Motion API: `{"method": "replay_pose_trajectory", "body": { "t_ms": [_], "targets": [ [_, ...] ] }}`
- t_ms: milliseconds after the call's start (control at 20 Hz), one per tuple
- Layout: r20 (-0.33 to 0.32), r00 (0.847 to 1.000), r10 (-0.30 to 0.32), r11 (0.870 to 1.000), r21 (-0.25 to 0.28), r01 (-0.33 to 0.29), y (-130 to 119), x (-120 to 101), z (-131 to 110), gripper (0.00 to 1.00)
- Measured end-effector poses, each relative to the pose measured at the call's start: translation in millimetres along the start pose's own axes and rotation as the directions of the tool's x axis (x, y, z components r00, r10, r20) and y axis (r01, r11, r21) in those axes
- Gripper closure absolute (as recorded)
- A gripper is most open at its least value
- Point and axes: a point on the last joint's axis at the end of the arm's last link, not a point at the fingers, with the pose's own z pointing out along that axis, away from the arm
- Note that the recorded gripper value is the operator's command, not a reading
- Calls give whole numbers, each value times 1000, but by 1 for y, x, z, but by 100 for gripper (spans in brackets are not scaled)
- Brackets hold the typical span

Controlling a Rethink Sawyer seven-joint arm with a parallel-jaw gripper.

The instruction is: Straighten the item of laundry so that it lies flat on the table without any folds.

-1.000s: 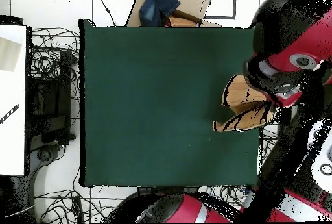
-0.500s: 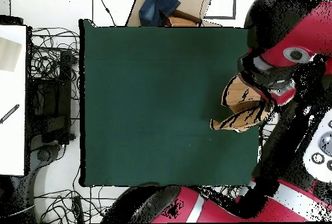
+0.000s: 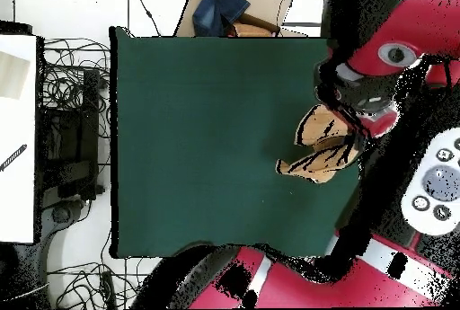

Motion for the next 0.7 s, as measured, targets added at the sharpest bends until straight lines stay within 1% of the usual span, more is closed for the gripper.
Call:
{"method": "replay_pose_trajectory", "body": {
  "t_ms": [700],
  "targets": [
    [42, 999, 0, 1000, -17, 0, 3, 7, -19, 100]
  ]
}}
